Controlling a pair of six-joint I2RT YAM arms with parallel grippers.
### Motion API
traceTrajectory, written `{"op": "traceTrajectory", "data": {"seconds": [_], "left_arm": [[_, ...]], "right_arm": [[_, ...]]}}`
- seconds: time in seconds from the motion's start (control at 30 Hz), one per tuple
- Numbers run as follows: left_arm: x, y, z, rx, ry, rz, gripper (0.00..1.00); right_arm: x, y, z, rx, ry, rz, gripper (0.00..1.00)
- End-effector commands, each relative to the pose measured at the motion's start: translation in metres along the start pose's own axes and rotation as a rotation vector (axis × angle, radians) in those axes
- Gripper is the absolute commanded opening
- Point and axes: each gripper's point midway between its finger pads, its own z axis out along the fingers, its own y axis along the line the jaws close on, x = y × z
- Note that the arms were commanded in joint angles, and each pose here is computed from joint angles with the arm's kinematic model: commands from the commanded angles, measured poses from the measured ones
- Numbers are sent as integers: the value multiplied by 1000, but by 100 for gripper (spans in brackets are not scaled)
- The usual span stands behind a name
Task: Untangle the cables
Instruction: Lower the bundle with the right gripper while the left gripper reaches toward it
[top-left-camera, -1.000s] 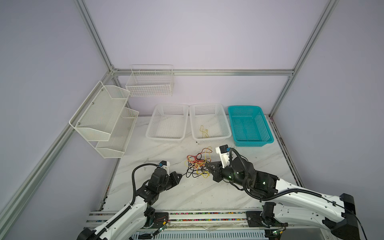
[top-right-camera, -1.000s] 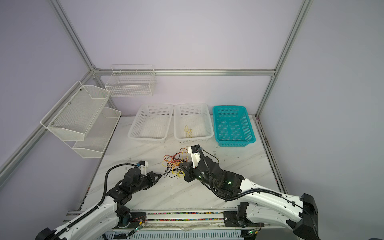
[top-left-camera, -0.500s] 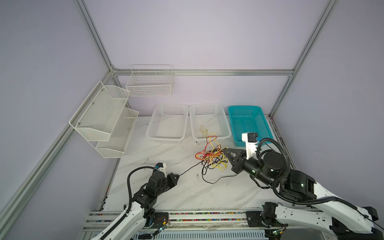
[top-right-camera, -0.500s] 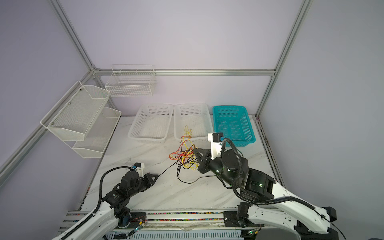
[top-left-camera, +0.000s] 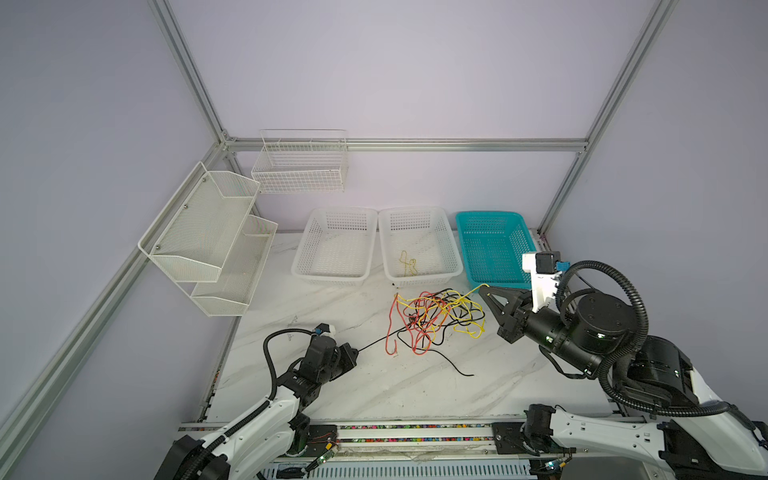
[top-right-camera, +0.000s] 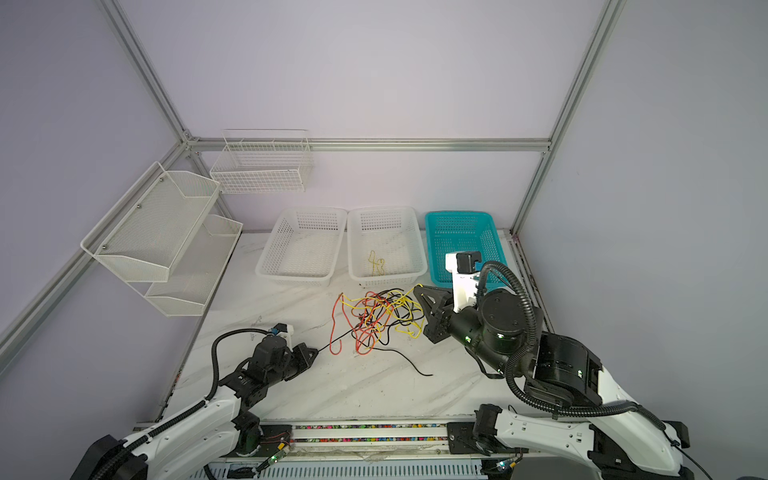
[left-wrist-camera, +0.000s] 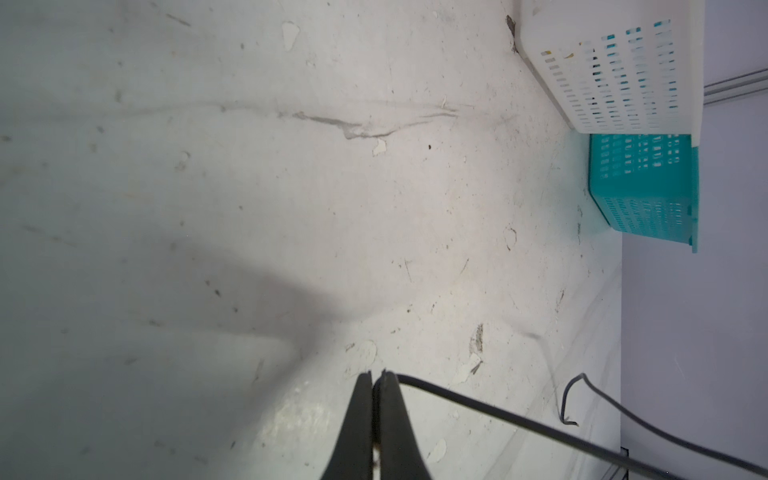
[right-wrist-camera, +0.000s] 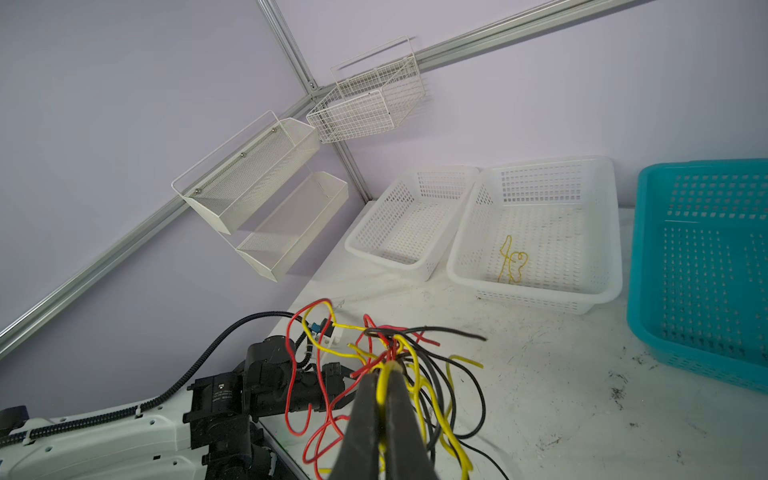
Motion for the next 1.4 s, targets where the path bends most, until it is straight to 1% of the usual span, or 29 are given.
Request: {"op": "traceTrajectory", "data": {"seconds": [0.0,0.03,0.07,0.1,0.13,0.27,0.3,0.4,0.43,0.6,0.7,0.83,1.0,1.37], "left_arm": [[0,27,0,-154,22,-3,0],[-2,20,-1,-132,27,3,0],[-4,15,-2,-122,29,4,5],[-7,8,-4,-104,28,6,20],[-9,-1,-6,-72,25,13,32],[-18,-31,-22,42,5,17,58],[-21,-38,-28,68,-4,14,66],[-29,-59,-45,149,-40,17,83],[-30,-64,-49,171,-47,13,86],[-37,-97,-73,311,-70,0,91],[-36,-109,-79,359,-68,11,92],[-36,-102,-75,317,-72,28,93],[-37,-107,-82,356,-86,28,93],[-44,-94,-111,451,-218,-145,97]], "right_arm": [[-35,2,-5,-4,-163,41,0],[-23,3,5,-5,-130,29,0],[-13,2,12,1,-109,26,0],[-3,1,19,4,-91,32,0],[5,1,24,-1,-83,28,0],[38,1,45,-21,-23,12,0],[45,2,50,-25,-9,10,0],[65,3,63,-44,21,0,0],[70,3,66,-46,28,-3,0],[89,8,81,-81,62,-20,0],[97,13,87,-104,78,-25,0],[102,20,89,-148,87,-24,0],[111,20,93,-154,107,-24,0],[113,12,98,-110,99,-25,0]]}}
